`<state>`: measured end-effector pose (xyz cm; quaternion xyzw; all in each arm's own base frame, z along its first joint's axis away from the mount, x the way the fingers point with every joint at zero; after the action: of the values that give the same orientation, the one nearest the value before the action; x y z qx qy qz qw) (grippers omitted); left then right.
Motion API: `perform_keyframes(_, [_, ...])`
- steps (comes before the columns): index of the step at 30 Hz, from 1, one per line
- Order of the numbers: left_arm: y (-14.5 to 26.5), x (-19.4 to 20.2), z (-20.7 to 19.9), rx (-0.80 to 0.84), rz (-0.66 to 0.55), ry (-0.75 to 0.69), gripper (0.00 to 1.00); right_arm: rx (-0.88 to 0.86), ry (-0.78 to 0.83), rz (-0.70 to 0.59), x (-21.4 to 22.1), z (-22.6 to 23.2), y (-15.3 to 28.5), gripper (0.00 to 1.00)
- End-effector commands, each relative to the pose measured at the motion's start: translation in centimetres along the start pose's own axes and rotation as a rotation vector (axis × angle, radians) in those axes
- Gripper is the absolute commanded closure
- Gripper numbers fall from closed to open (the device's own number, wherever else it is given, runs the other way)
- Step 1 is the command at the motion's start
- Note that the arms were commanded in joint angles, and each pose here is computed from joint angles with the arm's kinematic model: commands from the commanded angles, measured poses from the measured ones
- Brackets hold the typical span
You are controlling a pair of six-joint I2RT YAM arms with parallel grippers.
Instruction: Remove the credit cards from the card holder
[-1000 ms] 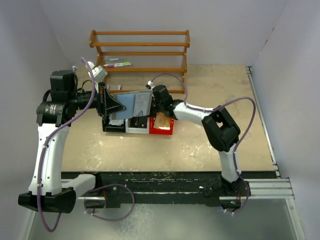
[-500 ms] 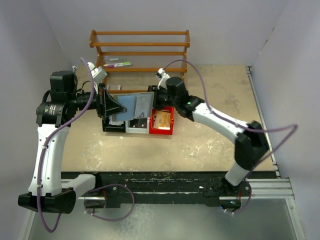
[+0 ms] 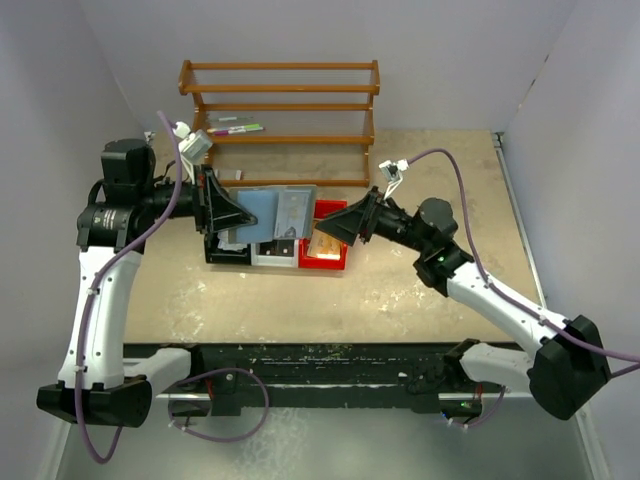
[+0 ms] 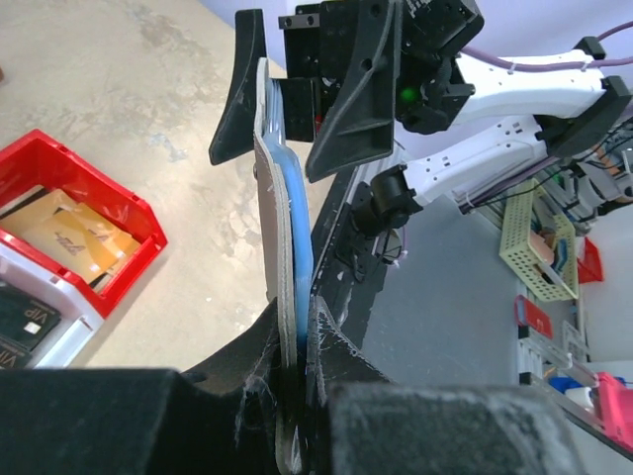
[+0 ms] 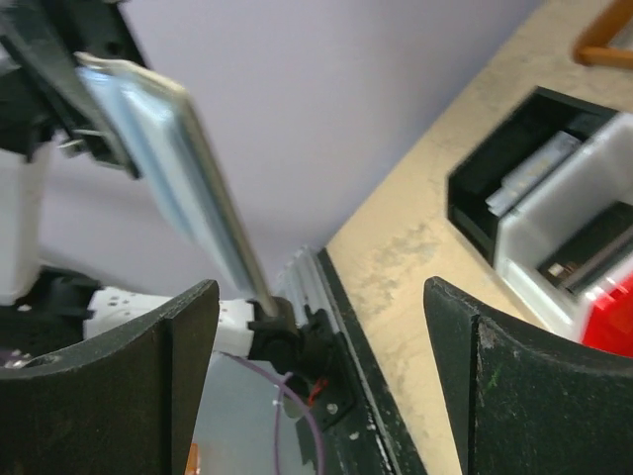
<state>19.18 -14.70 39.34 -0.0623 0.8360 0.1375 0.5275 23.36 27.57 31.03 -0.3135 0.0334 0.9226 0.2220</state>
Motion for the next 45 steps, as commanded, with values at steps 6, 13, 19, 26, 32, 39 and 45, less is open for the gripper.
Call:
perform_keyframes(6, [-0.2,-1.0,-1.0,0.109,-0.039,0.028,0.96,-0.403,0.071,-0.081,-1.5,8.0,0.0,0.12])
perform_keyframes(13, [-0.3,-0.9,-1.0,0.134,-0.038,0.05,0.96,-0.418,0.055,-0.057,-0.6,8.2,-1.8,0.19])
perform_keyframes(19, [-0.3,-0.7,-1.2,0.15,-0.036,0.05,0.95,-0.463,0.041,-0.043,-0.6,9.0,-2.3,0.43])
perform_keyframes(26, [-0.5,0.3,-0.2,0.127,-0.022,0.052,0.93,-0.533,0.061,0.01,-0.3,10.4,-1.8,0.84])
perform_keyframes(32, [-0.7,0.8,1.7,0.012,-0.007,0.031,0.44,-0.478,0.051,0.072,0.8,9.5,-1.7,1.0])
perform_keyframes(39, [-0.2,0.0,1.1,-0.037,-0.027,-0.082,0.19,-0.339,0.102,0.239,1.9,7.5,-3.1,1.0])
perform_keyframes(45, [-0.1,0.8,1.3,-0.031,-0.007,-0.145,0.17,-0.332,0.208,0.429,2.2,8.1,-3.5,1.0])
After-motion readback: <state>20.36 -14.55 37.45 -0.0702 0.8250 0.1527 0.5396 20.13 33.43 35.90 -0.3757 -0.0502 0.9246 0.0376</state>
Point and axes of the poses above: each gripper's point midway between its finger pads, its own y axis back along the fingers, its own z axis along the line the jaws close on, x = y × z, the point moved 3 cm from there along y, back along the fingers, and after that the axes turned 7 degrees about -y, right-handed, at the moved point
